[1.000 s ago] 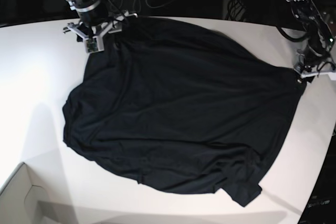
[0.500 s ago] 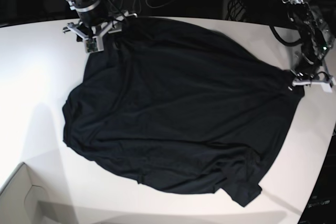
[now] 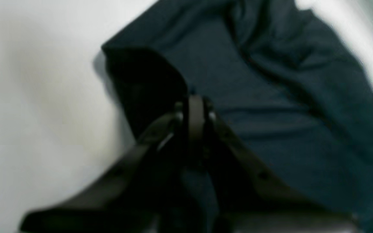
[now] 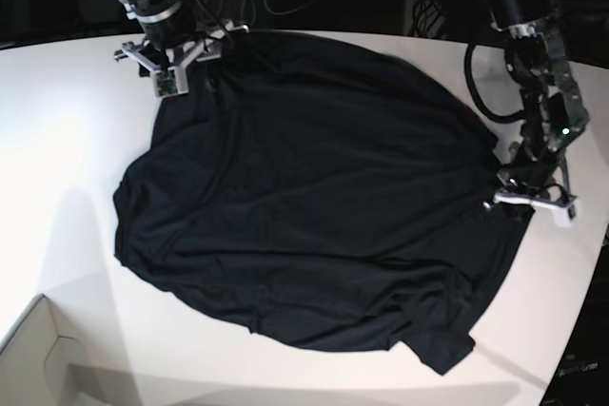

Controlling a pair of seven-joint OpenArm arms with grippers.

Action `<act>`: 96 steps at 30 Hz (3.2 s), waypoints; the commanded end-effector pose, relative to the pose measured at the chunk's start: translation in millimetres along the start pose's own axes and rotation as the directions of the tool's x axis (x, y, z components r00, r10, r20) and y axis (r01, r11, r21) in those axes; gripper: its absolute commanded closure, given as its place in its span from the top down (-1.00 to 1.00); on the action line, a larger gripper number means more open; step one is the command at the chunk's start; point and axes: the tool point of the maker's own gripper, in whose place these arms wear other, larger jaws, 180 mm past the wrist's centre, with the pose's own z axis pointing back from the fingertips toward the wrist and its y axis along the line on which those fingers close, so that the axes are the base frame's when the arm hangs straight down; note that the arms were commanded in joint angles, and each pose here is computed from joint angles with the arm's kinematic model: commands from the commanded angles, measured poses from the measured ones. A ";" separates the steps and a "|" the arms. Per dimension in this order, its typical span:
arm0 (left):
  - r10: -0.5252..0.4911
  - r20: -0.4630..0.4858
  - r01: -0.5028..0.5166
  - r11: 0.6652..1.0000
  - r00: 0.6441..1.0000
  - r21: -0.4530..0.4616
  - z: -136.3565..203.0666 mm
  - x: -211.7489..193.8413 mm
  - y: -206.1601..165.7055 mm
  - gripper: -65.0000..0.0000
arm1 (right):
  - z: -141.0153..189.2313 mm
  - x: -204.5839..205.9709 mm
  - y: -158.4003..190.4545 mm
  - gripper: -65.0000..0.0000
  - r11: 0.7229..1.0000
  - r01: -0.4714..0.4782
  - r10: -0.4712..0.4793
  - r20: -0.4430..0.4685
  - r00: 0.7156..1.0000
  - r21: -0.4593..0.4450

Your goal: Layout the t-shirt on the table in an organized manner, then fold the t-shirt properly

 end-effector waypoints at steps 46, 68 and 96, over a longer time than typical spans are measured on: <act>0.007 -0.065 -0.004 0.999 0.998 0.041 -26.5 -14.7 10.2 -0.78 | 2.8 7.3 0.2 -0.11 1.000 0.001 -0.001 0.031 1.000 0.003; 0.161 0.224 -0.174 0.984 0.961 0.039 84.3 46.5 74.5 -1.00 | 2.6 8.4 0.1 -0.11 1.000 0.001 -0.001 0.035 0.999 0.003; 0.387 0.073 -0.393 0.893 0.919 0.221 84.5 -48.0 167.1 -1.00 | -58.4 -2.8 -14.6 0.05 1.000 -0.003 0.002 -0.060 0.998 -0.012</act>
